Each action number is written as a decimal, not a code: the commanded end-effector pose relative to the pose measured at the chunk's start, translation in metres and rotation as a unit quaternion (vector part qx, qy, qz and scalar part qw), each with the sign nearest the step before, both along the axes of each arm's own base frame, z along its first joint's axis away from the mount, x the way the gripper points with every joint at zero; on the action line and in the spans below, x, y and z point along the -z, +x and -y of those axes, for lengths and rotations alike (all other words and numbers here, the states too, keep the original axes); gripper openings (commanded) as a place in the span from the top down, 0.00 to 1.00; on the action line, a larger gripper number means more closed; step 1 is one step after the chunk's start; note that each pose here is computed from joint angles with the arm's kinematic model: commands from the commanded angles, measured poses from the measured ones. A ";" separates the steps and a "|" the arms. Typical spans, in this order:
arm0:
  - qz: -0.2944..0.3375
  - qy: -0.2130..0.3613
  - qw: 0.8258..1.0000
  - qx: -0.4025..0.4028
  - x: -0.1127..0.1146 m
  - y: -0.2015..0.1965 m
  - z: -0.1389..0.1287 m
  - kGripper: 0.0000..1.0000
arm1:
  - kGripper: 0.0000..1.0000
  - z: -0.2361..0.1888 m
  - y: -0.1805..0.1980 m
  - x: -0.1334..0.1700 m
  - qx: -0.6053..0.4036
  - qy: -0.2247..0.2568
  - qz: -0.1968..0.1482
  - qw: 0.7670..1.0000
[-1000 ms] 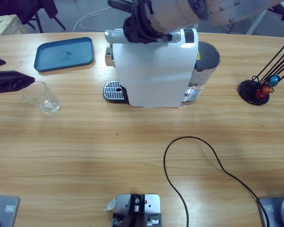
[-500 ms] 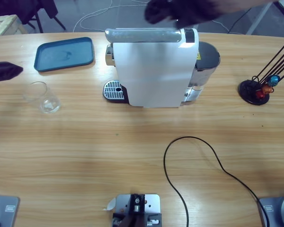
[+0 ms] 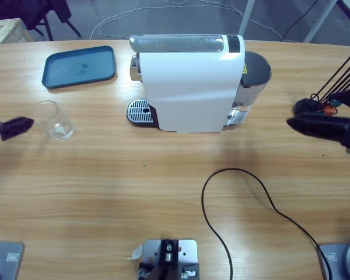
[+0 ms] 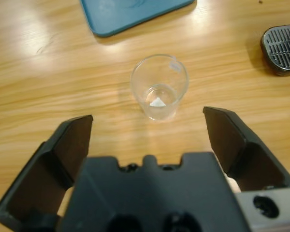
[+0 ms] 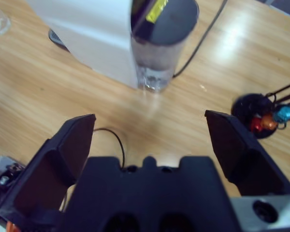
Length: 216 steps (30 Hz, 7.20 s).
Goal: Pour coffee
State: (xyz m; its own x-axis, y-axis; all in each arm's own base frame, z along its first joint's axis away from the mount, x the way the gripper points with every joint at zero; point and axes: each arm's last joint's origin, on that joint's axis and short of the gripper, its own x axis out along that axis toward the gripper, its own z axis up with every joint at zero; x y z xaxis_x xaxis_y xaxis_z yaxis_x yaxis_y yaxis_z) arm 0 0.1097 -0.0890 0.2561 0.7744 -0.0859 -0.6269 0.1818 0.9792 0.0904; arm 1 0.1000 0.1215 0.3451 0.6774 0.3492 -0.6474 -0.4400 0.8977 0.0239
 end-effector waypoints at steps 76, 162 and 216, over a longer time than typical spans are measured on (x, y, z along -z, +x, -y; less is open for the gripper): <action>0.060 -0.046 0.826 0.559 0.050 0.200 0.049 1.00 | 0.00 -0.006 0.005 0.028 0.042 -0.041 -0.032 0.998; -0.009 -0.074 0.864 0.497 0.006 0.098 0.014 0.00 | 0.00 -0.031 0.059 -0.054 0.032 -0.070 -0.006 0.997; -0.032 -0.035 0.925 0.377 -0.027 0.082 0.049 0.00 | 1.00 -0.106 0.231 -0.038 -0.033 -0.056 -0.178 0.982</action>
State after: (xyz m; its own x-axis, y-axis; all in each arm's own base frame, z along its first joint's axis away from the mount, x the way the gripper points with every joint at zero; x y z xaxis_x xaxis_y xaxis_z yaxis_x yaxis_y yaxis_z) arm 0 0.1860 -0.1318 0.2934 0.4607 -0.6365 -0.6186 0.8159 0.5780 0.0129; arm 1 0.3279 0.2197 0.4054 0.4258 0.3284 -0.8431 -0.4657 0.8784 0.1070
